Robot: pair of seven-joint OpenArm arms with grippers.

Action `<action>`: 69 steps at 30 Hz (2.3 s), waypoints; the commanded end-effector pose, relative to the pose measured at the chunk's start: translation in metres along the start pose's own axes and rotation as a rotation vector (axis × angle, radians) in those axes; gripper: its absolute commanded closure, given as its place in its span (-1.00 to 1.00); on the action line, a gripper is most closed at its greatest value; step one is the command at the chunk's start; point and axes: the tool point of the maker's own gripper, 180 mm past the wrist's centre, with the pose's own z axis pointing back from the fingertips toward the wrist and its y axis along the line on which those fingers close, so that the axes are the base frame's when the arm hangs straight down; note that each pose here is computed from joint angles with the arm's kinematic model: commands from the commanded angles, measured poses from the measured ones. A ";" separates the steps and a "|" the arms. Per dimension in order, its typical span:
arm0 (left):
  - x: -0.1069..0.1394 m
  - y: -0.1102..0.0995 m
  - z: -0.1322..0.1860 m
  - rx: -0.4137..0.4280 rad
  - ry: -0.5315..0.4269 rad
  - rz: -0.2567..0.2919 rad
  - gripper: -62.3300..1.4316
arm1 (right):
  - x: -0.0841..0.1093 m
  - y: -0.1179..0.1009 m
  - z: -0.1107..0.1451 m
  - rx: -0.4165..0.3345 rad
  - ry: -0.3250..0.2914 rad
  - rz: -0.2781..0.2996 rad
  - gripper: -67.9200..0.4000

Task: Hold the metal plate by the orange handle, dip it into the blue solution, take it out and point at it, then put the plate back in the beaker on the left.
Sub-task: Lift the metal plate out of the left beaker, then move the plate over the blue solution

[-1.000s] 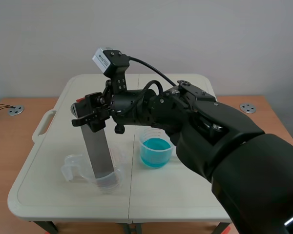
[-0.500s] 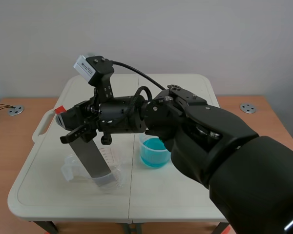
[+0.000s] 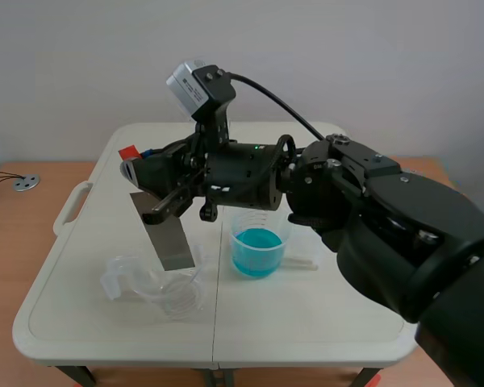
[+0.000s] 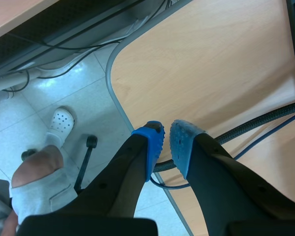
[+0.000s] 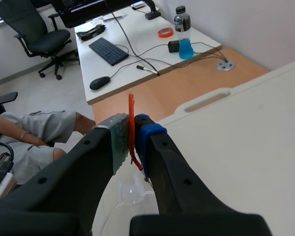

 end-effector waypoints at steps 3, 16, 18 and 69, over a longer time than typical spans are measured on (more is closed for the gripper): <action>0.007 -0.002 0.000 -0.006 -0.022 0.000 0.67 | 0.024 0.006 -0.001 0.030 -0.058 0.038 0.95; 0.008 -0.001 0.001 -0.004 -0.026 0.001 0.67 | 0.047 0.016 0.005 0.054 -0.092 0.117 0.95; 0.008 -0.001 0.001 -0.004 -0.027 0.002 0.67 | 0.052 0.018 0.008 0.059 -0.096 0.136 0.95; 0.190 0.084 0.161 0.216 -0.602 -0.080 0.67 | 0.141 -0.013 0.122 -0.116 -0.155 0.455 0.95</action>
